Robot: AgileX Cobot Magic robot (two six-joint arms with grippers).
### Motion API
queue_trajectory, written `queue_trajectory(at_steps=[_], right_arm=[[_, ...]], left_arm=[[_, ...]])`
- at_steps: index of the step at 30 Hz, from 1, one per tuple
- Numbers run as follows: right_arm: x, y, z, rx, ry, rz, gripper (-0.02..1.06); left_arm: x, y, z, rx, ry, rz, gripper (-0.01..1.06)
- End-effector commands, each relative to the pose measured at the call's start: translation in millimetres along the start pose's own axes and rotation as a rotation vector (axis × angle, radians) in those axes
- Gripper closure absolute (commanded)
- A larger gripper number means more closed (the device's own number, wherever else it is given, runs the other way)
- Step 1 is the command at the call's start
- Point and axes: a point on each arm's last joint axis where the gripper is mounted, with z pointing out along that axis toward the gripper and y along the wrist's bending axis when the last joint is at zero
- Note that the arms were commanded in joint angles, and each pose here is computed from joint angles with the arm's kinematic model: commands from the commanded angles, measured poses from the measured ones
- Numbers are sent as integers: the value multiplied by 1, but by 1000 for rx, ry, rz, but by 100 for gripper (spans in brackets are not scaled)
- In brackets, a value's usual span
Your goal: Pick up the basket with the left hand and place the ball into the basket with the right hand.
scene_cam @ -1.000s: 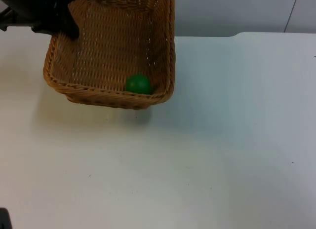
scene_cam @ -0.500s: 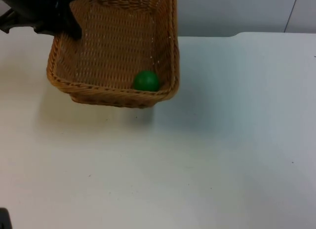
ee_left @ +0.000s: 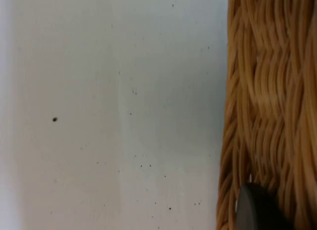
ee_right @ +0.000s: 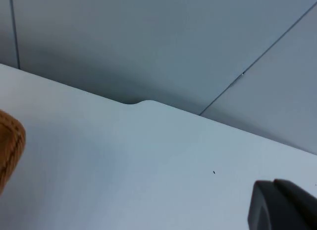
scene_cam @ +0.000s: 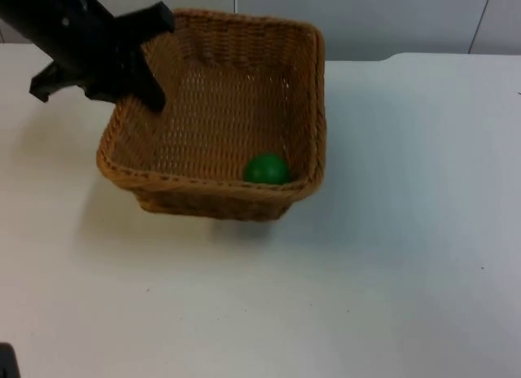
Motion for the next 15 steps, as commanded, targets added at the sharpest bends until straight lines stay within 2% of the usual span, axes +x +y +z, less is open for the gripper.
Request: queue_trajectory(at_steps=[1,7,15], right_arm=[[0,-3,-4,-1,-12,10,105],[-1,-3,-4,-2,-19,10,105],[-3,-2,-4,-4,-41,10,105]], left_arm=[[0,-6,5,29,-3,-14,105],[8,-2,28,31,53,-34,105],[10,2,36,29,72,-50,105]])
